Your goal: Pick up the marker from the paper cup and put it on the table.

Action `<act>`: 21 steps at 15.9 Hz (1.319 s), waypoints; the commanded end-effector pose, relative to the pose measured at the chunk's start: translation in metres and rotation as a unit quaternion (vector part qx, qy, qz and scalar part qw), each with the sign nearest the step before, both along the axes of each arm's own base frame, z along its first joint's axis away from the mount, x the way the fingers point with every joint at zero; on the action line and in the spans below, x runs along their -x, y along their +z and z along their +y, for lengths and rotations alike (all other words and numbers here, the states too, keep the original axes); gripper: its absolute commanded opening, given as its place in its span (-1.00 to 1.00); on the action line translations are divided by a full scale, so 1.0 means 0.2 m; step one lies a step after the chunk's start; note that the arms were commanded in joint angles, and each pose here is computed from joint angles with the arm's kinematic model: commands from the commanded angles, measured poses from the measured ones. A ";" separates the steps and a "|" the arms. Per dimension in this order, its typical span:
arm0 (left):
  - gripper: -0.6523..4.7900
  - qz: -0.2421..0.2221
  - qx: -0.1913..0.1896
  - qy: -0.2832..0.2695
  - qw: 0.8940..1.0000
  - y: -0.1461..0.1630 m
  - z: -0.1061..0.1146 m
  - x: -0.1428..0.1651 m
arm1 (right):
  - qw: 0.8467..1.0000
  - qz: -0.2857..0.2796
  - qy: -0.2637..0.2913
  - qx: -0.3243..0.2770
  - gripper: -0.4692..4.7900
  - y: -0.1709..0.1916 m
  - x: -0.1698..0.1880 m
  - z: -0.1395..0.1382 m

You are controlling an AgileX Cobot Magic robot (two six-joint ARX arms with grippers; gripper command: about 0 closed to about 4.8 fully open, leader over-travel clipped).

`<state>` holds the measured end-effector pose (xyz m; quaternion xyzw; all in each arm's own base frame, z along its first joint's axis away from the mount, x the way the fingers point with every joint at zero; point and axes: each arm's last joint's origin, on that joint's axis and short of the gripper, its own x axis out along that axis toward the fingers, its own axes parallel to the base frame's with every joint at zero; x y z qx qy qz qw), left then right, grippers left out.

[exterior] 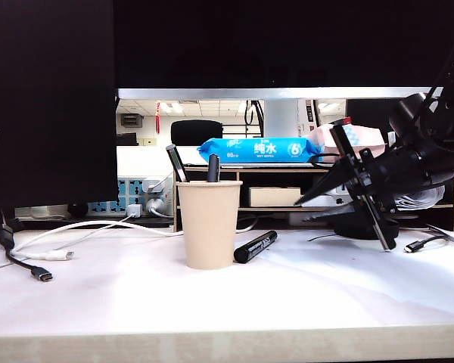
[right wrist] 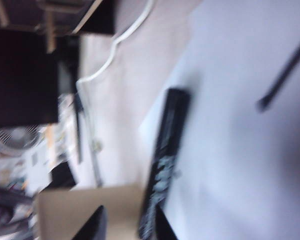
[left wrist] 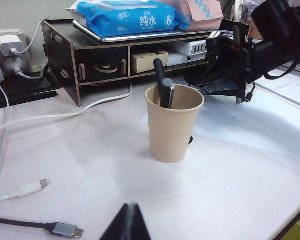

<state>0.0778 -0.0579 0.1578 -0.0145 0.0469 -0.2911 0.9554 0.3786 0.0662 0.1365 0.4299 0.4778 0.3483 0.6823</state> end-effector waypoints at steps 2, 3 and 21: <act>-0.78 -0.006 0.004 0.001 1.000 0.01 0.00 0.00 | 0.997 -0.030 0.058 -0.044 -0.86 0.04 0.01 0.00; -0.78 -0.006 0.004 0.001 1.000 0.01 0.00 0.00 | 0.997 -0.042 0.053 -0.035 -0.86 0.07 0.01 -0.02; -0.78 -0.006 0.003 0.183 0.983 0.01 0.16 -0.08 | 0.806 -0.495 -0.240 0.218 -0.85 0.55 1.10 -0.17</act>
